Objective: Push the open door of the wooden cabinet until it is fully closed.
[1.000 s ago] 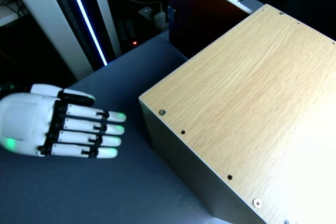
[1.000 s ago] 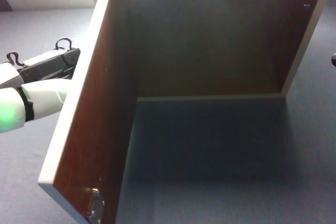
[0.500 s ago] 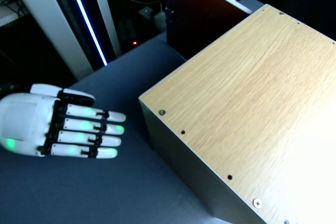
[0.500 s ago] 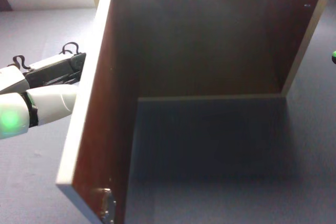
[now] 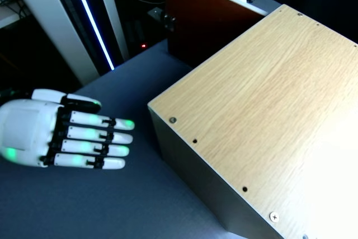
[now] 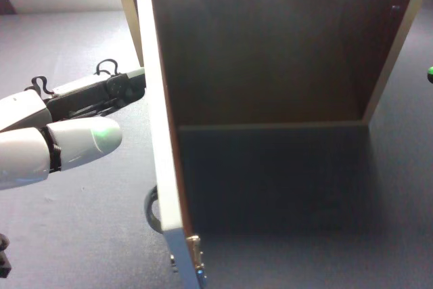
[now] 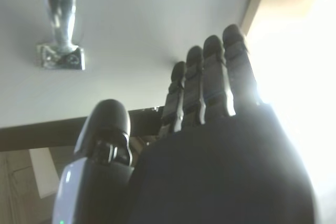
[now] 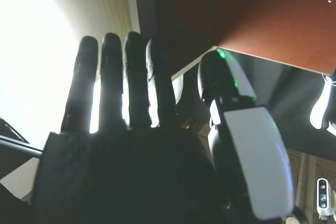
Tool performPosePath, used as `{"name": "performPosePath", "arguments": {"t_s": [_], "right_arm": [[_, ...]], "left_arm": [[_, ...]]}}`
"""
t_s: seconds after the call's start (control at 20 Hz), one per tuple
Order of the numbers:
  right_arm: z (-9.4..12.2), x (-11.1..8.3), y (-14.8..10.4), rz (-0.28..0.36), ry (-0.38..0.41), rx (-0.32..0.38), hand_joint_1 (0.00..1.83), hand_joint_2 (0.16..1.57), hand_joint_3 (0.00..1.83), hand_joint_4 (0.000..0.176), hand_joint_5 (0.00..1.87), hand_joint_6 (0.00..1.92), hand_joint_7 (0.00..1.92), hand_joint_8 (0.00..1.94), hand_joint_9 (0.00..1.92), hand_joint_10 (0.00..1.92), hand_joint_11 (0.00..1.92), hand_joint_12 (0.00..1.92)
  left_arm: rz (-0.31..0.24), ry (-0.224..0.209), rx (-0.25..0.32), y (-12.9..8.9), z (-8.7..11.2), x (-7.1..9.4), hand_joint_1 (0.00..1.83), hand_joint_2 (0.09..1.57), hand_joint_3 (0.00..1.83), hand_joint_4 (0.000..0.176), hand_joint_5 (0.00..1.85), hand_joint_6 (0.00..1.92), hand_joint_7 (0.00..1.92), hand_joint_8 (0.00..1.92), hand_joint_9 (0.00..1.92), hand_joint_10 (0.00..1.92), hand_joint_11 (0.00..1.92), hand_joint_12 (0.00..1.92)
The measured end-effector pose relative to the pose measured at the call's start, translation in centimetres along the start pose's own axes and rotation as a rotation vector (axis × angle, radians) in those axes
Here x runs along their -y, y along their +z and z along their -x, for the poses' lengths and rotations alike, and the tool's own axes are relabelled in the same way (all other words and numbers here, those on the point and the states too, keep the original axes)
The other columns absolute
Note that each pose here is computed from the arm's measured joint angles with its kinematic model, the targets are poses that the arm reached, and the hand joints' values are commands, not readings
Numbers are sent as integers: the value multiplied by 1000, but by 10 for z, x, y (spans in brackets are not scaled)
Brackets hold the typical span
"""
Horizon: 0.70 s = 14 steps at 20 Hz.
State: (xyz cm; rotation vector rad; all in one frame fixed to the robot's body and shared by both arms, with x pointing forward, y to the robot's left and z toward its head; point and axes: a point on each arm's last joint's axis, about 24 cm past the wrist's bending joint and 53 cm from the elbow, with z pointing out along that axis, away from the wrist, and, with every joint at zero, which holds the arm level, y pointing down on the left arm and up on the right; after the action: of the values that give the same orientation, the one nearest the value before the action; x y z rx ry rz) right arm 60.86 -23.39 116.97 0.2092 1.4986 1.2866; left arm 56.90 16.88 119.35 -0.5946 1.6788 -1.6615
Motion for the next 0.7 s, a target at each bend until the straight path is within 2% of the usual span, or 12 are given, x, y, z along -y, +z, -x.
{"name": "performPosePath", "arguments": {"t_s": [0.05, 0.15, 0.2, 0.25, 0.3, 0.35, 0.4, 0.5, 0.6, 0.65, 0.7], "right_arm": [[0, 0, 0, 0, 0, 0, 451, 1390, 0, 0, 377, 1, 384, 3, 319, 5, 165, 232], [0, 0, 0, 0, 0, 0, 429, 1396, 1, 0, 367, 0, 368, 0, 307, 1, 158, 221], [0, 0, 0, -1, 0, -1, 392, 1388, 0, 0, 368, 1, 367, 1, 309, 2, 174, 219], [0, 0, 0, -1, 0, -1, 418, 1384, 0, 0, 386, 5, 376, 3, 308, 1, 170, 205], [0, 0, 0, -1, 0, 0, 418, 1384, 0, 0, 386, 5, 376, 3, 308, 1, 170, 205], [0, 0, 0, -1, 0, 0, 425, 1389, 0, 0, 390, 5, 377, 3, 311, 2, 164, 200], [0, 0, 0, -1, 0, 0, 496, 1389, 0, 0, 388, 3, 368, 3, 297, 3, 142, 190], [0, 0, 1, 3, 1, 0, 483, 1387, 0, 0, 386, 1, 365, 3, 290, 2, 136, 183], [-1, 0, 1, 1, 1, -1, 461, 1390, 1, 0, 387, 1, 373, 4, 290, 1, 140, 182], [-1, 0, 1, 2, 1, -1, 489, 1382, 0, 0, 389, 1, 368, 1, 284, 1, 137, 176], [0, 0, 1, 0, 0, -1, 489, 1382, 0, 0, 389, 1, 368, 1, 284, 1, 137, 176]], "left_arm": [[-3, -1, -4, 1, -1, 0, 0, 1520, 12, 24, 105, 3, 130, 8, 122, 12, 119, 16], [-13, 9, -22, 4, -5, 1, 0, 1512, 6, 42, 68, 0, 135, 8, 135, 13, 131, 19], [-14, 10, -28, 5, -7, 1, 0, 1517, 7, 42, 76, 5, 143, 10, 142, 14, 135, 20], [-19, 15, -42, 7, -10, 2, 0, 1534, 12, 33, 83, 6, 146, 8, 137, 9, 115, 10], [-22, 16, -50, 8, -13, 2, 0, 1534, 12, 33, 83, 6, 146, 8, 137, 9, 115, 10], [-23, 24, -64, 9, -16, 2, 0, 1528, 9, 43, 85, 7, 147, 8, 137, 8, 111, 8], [-26, 29, -74, 10, -18, 2, 0, 1531, 9, 43, 91, 8, 150, 8, 140, 8, 107, 6], [-23, 31, -81, 11, -20, 0, 0, 1515, 0, 55, 90, 4, 135, 0, 112, 0, 67, 0], [-30, 30, -83, 13, -21, 1, 0, 1513, 0, 52, 75, 0, 128, 0, 96, 0, 40, 0], [-35, 32, -91, 15, -23, 1, 0, 1519, 2, 36, 62, 2, 117, 1, 80, 2, 23, 3], [-34, 34, -99, 17, -25, 0, 0, 1519, 2, 36, 62, 2, 117, 1, 80, 2, 23, 3]]}}
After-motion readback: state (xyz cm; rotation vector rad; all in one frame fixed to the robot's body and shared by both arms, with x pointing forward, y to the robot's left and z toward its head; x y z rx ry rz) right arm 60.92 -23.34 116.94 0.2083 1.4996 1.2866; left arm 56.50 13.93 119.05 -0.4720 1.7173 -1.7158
